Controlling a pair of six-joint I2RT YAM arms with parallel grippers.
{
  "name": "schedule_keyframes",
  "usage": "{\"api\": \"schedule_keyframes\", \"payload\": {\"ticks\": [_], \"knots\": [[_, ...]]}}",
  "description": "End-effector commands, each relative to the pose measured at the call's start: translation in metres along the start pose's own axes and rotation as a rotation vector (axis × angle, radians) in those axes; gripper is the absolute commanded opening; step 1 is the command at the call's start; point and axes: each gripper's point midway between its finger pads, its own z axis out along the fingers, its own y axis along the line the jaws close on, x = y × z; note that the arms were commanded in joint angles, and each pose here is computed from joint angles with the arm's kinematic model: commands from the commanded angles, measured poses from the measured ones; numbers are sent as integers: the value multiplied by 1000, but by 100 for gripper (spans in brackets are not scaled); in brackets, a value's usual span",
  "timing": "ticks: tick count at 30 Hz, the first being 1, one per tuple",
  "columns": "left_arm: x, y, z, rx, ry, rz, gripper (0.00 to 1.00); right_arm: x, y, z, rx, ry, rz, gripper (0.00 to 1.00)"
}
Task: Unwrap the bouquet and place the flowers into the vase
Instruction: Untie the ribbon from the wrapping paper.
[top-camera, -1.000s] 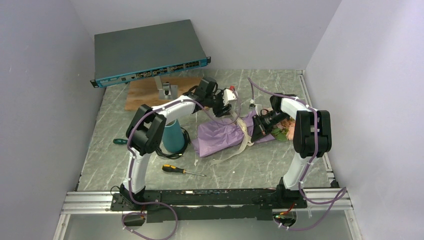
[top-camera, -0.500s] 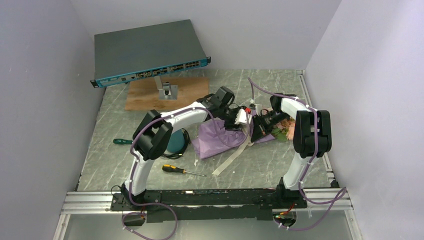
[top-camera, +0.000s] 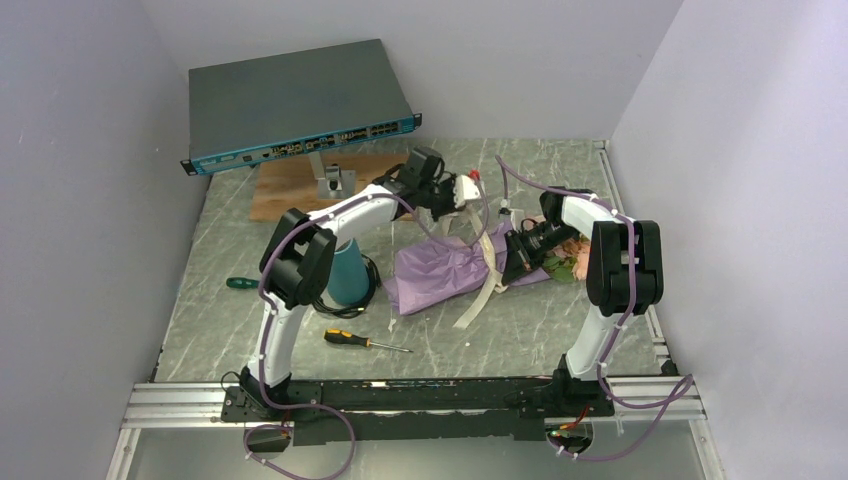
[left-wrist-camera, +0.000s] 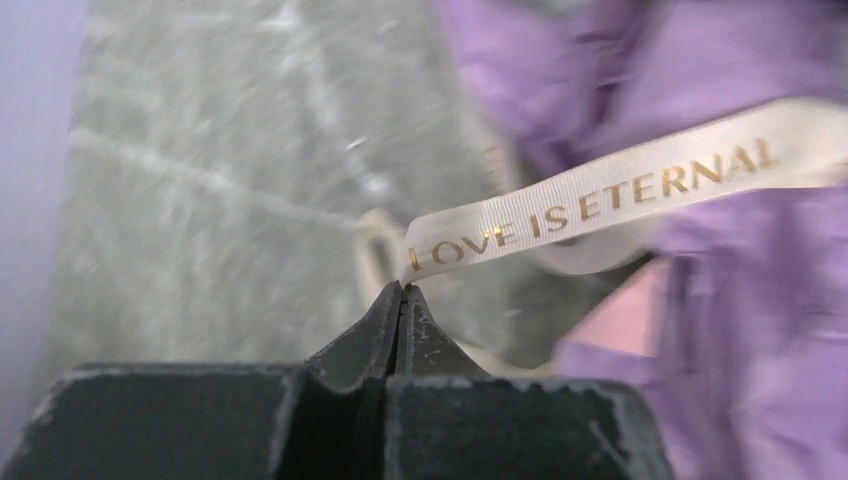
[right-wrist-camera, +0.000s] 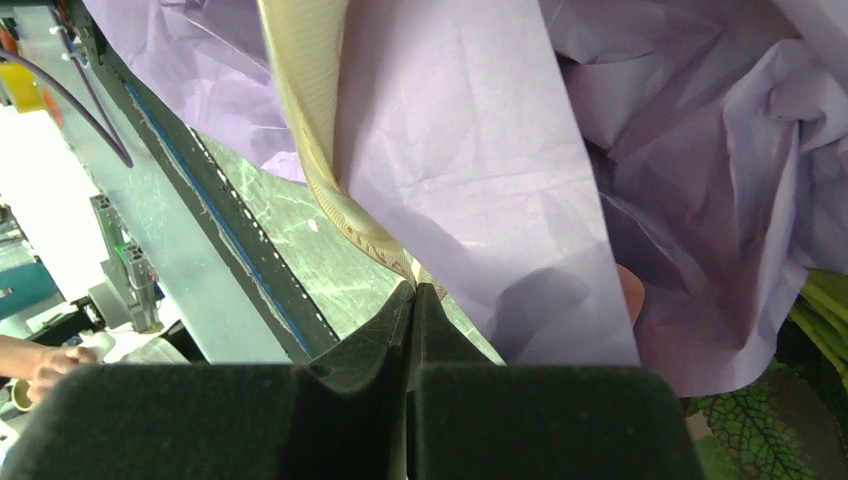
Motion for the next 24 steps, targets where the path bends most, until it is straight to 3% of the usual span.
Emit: {"api": "schedule_keyframes", "payload": {"ticks": [1, 8, 13, 14, 17, 18, 20, 24], "knots": [[11, 81, -19, -372, 65, -127, 0, -3, 6, -2, -23, -33, -27, 0], [30, 125, -43, -625, 143, -258, 0, -5, 6, -2, -26, -37, -26, 0], [15, 138, -55, -671, 76, -325, 0, -6, 6, -2, -26, -39, -26, 0], [7, 135, -55, -639, 47, -319, 6, -5, 6, -2, -26, -39, -26, 0], [-14, 94, -39, -380, -33, -247, 52, -6, 6, -2, -27, -40, -25, 0], [-18, 77, -36, -287, -49, -211, 63, -6, 6, -2, -27, -40, -24, 0], [-28, 50, -35, -146, -87, -146, 70, -8, 6, -3, -24, -44, -27, 0], [-40, 8, -40, 59, -155, -39, 71, -8, 7, -2, -27, -47, -25, 0]]}}
